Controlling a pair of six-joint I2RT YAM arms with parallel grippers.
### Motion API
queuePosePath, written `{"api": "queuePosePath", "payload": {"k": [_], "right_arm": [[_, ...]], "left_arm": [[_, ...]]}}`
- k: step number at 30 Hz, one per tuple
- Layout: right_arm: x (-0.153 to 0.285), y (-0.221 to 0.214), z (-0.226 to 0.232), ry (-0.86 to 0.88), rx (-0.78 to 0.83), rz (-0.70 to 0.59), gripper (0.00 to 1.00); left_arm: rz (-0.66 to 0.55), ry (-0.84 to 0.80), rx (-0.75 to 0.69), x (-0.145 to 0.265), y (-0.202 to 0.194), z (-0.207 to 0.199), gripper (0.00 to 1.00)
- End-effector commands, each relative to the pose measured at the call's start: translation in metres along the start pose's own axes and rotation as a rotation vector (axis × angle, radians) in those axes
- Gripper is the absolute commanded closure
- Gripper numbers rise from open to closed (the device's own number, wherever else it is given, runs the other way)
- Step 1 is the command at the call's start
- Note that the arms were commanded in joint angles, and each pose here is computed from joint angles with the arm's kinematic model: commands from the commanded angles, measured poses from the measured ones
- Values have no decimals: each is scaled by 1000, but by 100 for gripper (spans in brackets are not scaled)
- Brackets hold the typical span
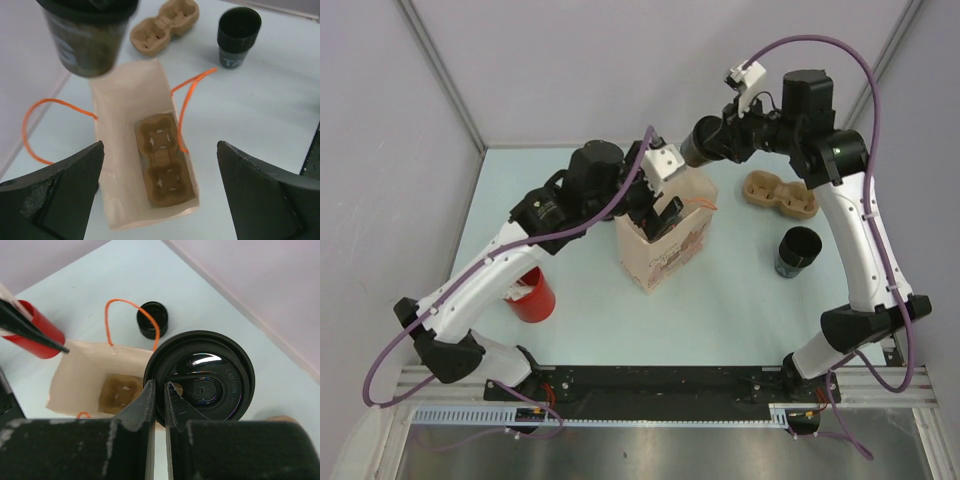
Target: Pack the takeout coffee
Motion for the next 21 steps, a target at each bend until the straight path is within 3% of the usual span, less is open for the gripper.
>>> {"api": "queuePosePath", "payload": {"k": [1, 11, 21], "right_arm": [[-4, 9, 25, 109, -27, 23, 100], [-30, -8, 59, 233, -16, 139, 100], [-70, -50, 53, 217, -62, 323, 100]], "left_arm": [[-162, 117, -34, 40, 41, 25, 1], [-268, 346, 15, 67, 44, 94, 1], [-227, 286, 33, 12, 15, 114, 0]]}}
Point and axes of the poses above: each gripper's point midway between its finger pads, its own x axis back along the fingers, its own z axis along the line the jaws close on, y = z × x, the point moved 6 cm from there along x, back along the fingers, and after that the axes turned 10 degrees about x, right-handed, at the moved point
